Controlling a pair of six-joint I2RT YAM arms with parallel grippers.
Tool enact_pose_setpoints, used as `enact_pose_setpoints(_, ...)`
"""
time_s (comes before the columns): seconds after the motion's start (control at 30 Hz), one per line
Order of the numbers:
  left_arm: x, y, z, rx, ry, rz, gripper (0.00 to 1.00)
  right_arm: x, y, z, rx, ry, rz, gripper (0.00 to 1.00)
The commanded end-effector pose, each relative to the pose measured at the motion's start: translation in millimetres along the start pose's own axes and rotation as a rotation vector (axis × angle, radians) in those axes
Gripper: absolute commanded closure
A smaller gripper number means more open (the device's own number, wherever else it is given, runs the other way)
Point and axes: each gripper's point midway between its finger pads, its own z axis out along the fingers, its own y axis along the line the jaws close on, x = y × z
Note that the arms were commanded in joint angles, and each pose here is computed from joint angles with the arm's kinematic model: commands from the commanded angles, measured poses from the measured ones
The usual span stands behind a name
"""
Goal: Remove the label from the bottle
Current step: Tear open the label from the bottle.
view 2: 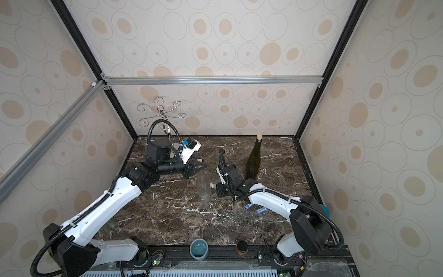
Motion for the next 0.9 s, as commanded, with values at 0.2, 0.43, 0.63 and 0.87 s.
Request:
enact_pose_setpoints(0.2, 4, -8, 0, 0.022, 0.041, -0.006, 0.91, 8, -6, 5, 0.007, 0.023, 0.013, 1.00)
enact_pose_setpoints(0.43, 5, -8, 3, 0.028, 0.050, -0.010, 0.91, 9, -10, 5, 0.012, 0.021, 0.022, 1.00)
enact_pose_setpoints(0.63, 3, -8, 1, 0.023, 0.044, -0.005, 0.91, 9, -12, 6, 0.012, 0.027, 0.029, 1.00)
enact_pose_setpoints(0.87, 3, -8, 0, 0.016, 0.046, -0.002, 0.91, 11, -16, 5, 0.018, 0.026, 0.038, 1.00)
